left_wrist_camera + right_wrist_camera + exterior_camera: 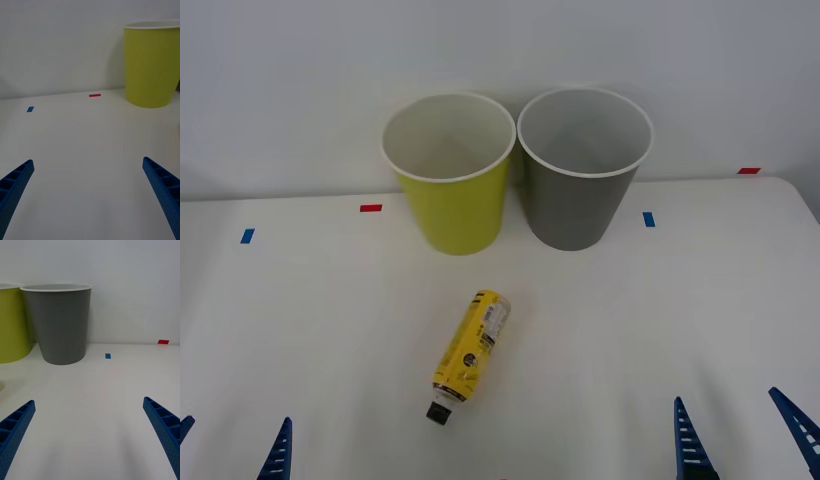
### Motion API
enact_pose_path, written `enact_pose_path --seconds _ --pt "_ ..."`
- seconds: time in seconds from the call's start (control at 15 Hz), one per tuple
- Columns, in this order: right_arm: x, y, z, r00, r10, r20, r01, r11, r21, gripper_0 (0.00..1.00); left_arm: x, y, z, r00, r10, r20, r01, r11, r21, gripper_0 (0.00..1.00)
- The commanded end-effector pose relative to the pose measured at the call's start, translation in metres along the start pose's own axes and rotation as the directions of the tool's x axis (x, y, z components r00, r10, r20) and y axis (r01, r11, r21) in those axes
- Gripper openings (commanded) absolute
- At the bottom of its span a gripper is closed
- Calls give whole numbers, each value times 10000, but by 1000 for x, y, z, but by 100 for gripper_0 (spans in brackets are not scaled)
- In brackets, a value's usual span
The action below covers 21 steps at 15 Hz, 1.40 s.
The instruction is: Put cans in the gray bin and PET bottles in the light green bin.
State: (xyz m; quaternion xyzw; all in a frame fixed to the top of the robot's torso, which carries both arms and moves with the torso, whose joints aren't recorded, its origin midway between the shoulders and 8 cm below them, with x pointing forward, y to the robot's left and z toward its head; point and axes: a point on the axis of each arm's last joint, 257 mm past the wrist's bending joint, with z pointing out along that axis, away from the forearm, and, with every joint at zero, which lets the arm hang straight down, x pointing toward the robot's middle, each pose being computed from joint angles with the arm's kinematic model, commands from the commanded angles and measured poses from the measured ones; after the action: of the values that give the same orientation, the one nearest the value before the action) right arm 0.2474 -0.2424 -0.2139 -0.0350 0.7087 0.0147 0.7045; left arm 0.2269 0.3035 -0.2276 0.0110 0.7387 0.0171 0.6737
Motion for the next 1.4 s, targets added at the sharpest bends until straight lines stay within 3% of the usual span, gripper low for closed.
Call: enact_pose_path --seconds 0.07,0.47,0.53,0.67,0.73,0.87,1.0,1.4 --pt "0 0 0 10000 0 0 0 10000 0 100 0 0 0 10000 0 0 0 10000 0 100" --pt "0 0 0 10000 0 0 0 10000 0 100 0 0 0 10000 0 0 0 10000 0 100" --pt "0 0 0 10000 0 0 0 10000 0 100 17 -2 4 9995 -186 -269 184 9998 -84 100" --pt "0 0 0 10000 0 0 0 10000 0 100 32 -7 10 9988 -141 -477 147 9998 130 100" --pt "0 0 0 10000 0 0 0 10000 0 100 30 -6 12 9991 -96 -406 104 9997 200 100" --pt "0 0 0 10000 0 0 0 10000 0 100 19 7 12 9988 410 -251 -407 9991 142 100" --pt "0 0 0 10000 0 0 0 10000 0 100 17 11 13 9983 534 -222 -532 9985 99 100" --pt "0 0 0 10000 0 0 0 10000 0 100 18 3 21 9944 950 -468 -892 9896 1130 100"
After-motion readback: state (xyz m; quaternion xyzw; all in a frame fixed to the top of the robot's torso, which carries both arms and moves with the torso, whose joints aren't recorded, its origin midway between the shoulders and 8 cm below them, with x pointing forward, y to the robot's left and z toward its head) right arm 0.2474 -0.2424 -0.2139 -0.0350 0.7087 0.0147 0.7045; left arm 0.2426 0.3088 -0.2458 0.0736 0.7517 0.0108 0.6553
